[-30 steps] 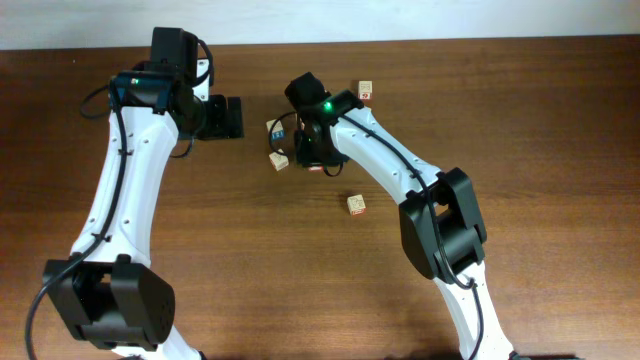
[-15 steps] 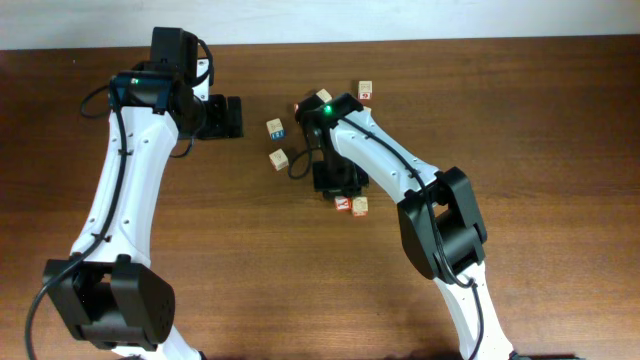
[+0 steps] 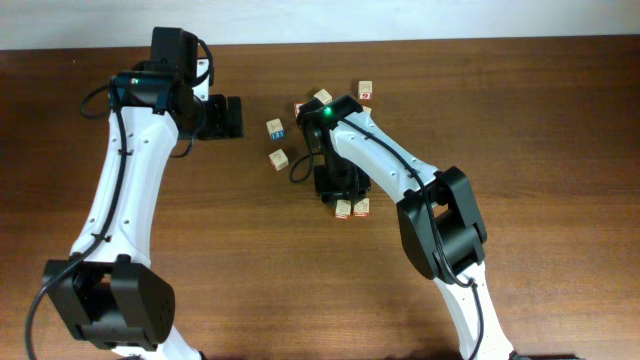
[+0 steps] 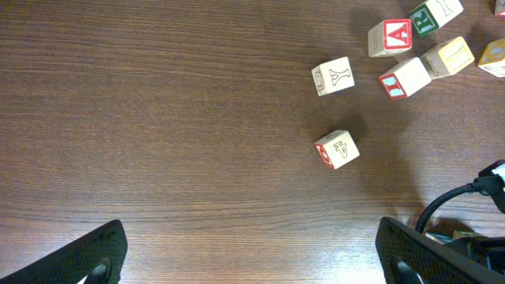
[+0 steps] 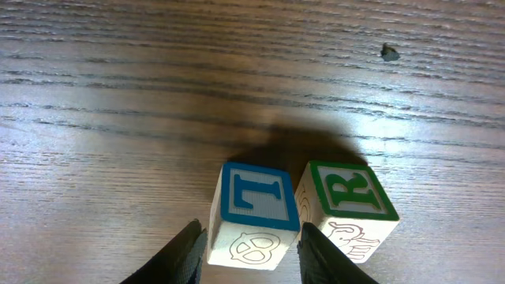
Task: Rotate 5 blocks
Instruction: 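Set the blue-T block beside the first block and release, then move the right gripper to the blue-4 block and grasp it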
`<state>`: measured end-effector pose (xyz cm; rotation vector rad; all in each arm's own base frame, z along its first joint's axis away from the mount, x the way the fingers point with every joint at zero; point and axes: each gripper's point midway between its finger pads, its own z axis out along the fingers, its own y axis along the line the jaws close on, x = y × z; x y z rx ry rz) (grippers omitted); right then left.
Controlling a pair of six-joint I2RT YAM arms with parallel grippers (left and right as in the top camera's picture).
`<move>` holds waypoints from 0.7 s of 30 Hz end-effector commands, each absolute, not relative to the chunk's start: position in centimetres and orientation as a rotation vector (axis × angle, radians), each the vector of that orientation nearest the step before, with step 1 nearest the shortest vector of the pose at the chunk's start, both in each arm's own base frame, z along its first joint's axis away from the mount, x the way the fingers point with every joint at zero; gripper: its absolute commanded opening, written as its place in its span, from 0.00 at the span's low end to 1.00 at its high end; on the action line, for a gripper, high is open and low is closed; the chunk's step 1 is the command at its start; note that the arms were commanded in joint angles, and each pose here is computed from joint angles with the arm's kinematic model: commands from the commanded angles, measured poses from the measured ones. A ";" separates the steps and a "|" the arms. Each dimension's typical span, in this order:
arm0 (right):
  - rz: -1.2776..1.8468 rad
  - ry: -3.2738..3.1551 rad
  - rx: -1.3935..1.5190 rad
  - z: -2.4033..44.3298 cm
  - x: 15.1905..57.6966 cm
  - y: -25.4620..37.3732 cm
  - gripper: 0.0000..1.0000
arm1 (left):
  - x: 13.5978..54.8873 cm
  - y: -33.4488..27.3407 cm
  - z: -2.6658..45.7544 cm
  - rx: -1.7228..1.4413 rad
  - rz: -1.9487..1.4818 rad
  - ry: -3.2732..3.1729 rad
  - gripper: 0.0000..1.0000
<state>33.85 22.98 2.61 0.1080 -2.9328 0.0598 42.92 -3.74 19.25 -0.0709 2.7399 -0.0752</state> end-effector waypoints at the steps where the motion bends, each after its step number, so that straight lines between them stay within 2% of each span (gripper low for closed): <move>1: 0.045 -2.937 0.138 2.6 33.8 23.5 0.39 | 43.3 -3.6 19.9 -0.091 -0.071 2.722 0.99; 4: -0.008 -2.995 0.169 3.8 35.5 24.1 0.39 | 43.3 -3.6 19.9 -0.091 -0.071 2.722 0.99; 12: -0.260 -3.296 0.212 9.2 44.1 25.9 0.43 | 43.3 -3.6 19.9 -0.091 -0.070 2.722 0.99; 17: -0.397 -3.426 0.231 10.0 47.6 27.7 0.44 | 43.3 -3.6 19.9 -0.091 -0.071 2.722 0.99; 21: -0.495 -3.455 0.276 9.3 48.7 29.9 0.48 | 43.3 -3.6 19.9 -0.091 -0.071 2.722 0.99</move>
